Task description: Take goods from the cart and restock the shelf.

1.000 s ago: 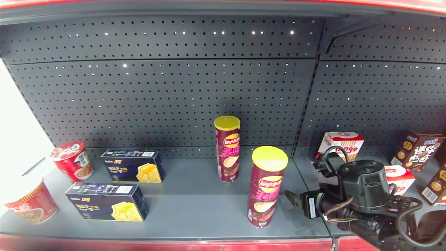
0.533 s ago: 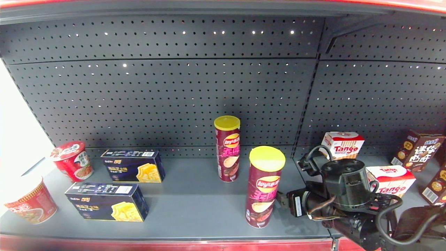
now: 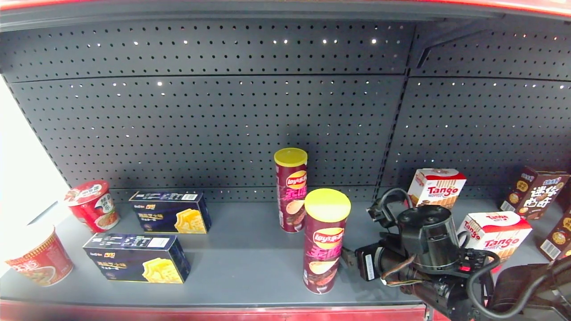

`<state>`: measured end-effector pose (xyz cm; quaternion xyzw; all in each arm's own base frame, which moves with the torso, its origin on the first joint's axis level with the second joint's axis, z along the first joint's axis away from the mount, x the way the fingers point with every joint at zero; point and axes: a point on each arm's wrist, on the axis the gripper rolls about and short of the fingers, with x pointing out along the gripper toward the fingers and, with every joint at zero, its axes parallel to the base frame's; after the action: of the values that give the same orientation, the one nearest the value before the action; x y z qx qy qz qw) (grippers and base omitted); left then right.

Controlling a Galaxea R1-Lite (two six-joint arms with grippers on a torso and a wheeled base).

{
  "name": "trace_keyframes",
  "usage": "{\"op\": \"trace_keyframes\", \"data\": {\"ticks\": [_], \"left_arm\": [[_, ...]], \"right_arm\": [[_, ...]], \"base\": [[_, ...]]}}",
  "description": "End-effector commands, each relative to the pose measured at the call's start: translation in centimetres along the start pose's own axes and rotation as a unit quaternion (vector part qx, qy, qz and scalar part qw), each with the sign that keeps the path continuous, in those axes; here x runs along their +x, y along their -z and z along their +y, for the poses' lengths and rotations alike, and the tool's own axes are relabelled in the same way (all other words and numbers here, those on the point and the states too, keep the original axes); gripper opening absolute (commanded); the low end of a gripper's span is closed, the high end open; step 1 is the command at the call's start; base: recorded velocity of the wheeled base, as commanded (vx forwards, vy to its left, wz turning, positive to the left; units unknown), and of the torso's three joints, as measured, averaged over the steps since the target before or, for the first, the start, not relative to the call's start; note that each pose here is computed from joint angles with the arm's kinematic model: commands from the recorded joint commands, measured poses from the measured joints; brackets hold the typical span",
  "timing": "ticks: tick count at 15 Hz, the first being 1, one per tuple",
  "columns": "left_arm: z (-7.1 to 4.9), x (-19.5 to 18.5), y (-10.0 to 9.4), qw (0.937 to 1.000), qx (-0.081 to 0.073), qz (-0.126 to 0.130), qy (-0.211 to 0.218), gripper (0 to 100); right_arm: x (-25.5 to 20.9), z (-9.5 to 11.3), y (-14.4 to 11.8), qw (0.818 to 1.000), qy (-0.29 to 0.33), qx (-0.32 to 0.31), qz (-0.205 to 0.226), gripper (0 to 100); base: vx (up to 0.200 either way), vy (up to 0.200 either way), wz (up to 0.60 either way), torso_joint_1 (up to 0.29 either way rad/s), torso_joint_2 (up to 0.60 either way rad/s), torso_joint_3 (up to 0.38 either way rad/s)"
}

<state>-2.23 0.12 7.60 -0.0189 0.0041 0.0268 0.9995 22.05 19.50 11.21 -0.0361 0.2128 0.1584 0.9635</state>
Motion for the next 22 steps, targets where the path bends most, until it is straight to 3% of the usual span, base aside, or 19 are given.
{"op": "trace_keyframes", "data": {"ticks": [1, 22], "left_arm": [[0.0, 0.0, 0.0, 1.0000, 0.000, 0.001, 0.000, 100], [0.0, 0.0, 0.0, 1.0000, 0.000, 0.001, 0.000, 100]], "right_arm": [[0.2, 0.2, 0.0, 1.000, -0.002, -0.001, 0.000, 100], [1.1, 2.9, 0.0, 0.999, -0.034, -0.013, -0.006, 100]], "base": [[0.000, 0.000, 0.00, 0.000, 0.00, 0.000], [0.000, 0.000, 0.00, 0.000, 0.00, 0.000]]}}
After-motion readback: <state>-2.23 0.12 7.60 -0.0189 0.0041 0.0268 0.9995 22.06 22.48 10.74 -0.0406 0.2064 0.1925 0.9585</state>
